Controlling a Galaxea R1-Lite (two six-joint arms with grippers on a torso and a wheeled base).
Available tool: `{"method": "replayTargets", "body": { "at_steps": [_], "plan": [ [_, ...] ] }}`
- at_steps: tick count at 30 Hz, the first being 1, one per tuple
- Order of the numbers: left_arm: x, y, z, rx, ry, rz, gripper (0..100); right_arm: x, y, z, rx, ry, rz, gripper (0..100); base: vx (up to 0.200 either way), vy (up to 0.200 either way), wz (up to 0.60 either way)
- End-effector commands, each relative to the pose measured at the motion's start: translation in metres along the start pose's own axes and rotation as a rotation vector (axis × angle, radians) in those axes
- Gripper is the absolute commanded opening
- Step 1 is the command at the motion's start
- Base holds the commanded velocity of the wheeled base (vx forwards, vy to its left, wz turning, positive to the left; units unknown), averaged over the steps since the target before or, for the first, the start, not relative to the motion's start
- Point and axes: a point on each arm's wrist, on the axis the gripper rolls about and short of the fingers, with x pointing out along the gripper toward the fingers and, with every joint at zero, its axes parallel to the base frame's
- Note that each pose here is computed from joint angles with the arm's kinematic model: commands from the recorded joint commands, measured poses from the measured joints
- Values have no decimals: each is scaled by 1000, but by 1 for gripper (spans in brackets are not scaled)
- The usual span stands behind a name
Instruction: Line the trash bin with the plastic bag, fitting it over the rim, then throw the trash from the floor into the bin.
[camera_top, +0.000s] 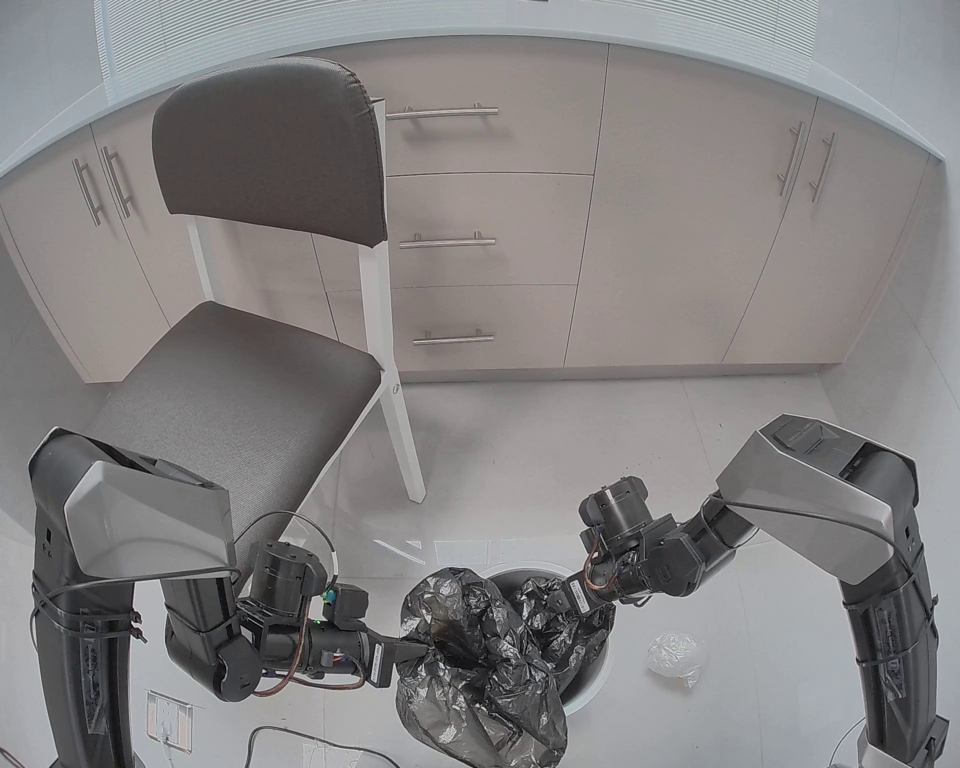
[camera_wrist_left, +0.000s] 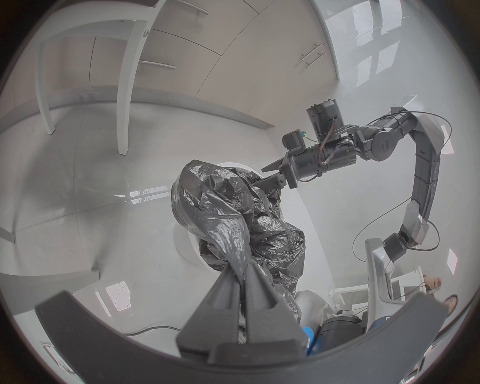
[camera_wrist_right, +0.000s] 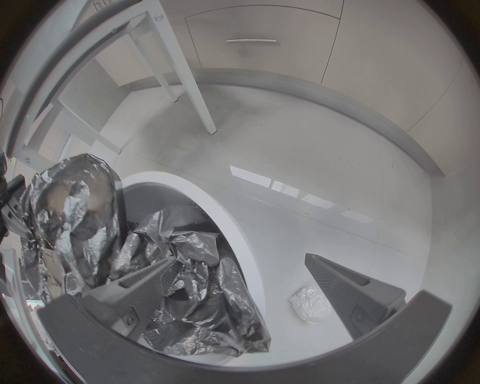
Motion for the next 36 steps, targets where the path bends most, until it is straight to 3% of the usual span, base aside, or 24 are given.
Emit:
{"method": "replayTargets", "body": {
  "at_steps": [1,6,12,21,36],
  "plan": [
    [0,0,0,0,1,0,0,-33,4,8,19,-37,20,100,0,0,0],
    [0,0,0,-2,1,0,0,-91,31,-5,-7,-43,105,100,0,0,0],
    [0,0,0,0,1,0,0,-107,71,-21,-22,-60,221,100,0,0,0],
    [0,0,-1,0,1,-2,0,-73,100,-34,-46,-20,248,100,0,0,0],
    [0,0,-1,0,1,0,0,-53,111,-47,-71,27,243,100,0,0,0]
  ]
}}
